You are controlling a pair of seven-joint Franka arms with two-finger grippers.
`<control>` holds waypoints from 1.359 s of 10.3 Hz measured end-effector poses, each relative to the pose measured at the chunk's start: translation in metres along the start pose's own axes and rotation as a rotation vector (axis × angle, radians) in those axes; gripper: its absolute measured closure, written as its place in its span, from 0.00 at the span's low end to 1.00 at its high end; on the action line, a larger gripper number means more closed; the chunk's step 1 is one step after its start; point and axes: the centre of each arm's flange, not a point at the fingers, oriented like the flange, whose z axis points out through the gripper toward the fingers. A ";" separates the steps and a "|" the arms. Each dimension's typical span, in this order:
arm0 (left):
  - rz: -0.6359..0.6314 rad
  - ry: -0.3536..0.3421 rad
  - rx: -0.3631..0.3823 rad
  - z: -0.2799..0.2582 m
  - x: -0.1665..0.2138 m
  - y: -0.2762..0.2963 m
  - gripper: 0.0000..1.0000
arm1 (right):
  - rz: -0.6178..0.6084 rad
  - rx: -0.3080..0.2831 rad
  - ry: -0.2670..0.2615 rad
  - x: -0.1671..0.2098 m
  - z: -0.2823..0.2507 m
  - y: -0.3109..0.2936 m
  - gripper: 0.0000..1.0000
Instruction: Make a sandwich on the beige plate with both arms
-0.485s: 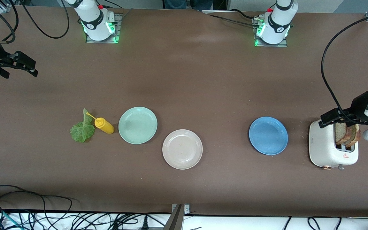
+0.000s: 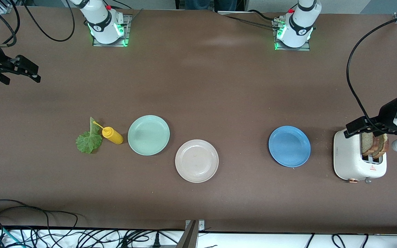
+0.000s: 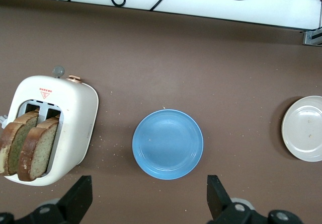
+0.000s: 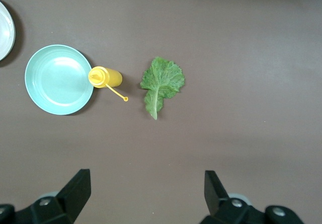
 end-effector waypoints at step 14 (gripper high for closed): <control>0.000 0.000 0.000 0.000 0.000 0.000 0.00 | 0.004 0.000 0.031 0.011 0.008 0.002 0.00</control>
